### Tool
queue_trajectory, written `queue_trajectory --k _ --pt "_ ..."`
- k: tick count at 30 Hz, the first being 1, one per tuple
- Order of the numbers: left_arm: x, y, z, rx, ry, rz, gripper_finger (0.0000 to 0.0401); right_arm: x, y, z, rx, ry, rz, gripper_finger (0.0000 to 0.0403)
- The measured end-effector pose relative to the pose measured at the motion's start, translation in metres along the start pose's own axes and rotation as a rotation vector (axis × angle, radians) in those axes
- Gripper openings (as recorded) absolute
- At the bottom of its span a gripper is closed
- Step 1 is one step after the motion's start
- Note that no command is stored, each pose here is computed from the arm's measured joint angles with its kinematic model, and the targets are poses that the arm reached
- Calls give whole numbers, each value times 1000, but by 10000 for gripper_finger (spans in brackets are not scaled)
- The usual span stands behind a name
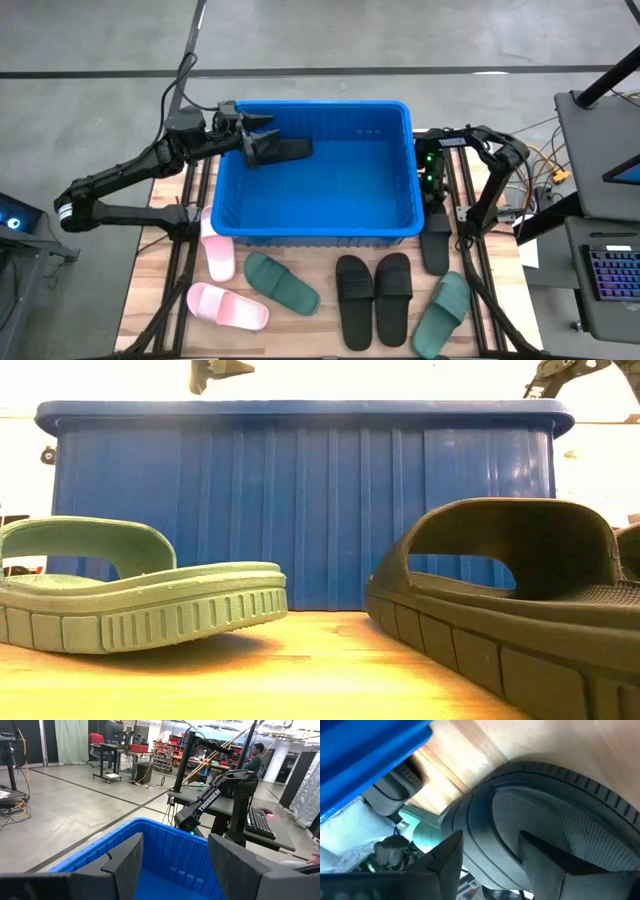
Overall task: Pick and place slides into bin
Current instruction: Put the black slide into the blue container
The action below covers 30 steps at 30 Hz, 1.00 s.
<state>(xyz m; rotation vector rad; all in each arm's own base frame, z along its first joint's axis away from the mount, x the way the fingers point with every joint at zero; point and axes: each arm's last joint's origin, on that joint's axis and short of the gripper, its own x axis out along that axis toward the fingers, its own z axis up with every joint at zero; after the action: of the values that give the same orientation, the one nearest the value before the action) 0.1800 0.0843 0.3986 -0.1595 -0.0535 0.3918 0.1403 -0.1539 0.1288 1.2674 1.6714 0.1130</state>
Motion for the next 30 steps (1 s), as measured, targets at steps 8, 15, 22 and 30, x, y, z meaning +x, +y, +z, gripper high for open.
queue_trajectory --k 8,15,22,30 --pt "0 0 0 0 -1 0 209 2 0 2 1 15 -1 123" --pt "0 0 0 0 -1 0 209 2 0 2 2 17 0 60" --pt "0 0 0 22 -2 0 209 2 0 1 4 19 3 12" --pt "0 0 1 45 -4 -1 209 -9 9 -6 -13 30 -20 9"
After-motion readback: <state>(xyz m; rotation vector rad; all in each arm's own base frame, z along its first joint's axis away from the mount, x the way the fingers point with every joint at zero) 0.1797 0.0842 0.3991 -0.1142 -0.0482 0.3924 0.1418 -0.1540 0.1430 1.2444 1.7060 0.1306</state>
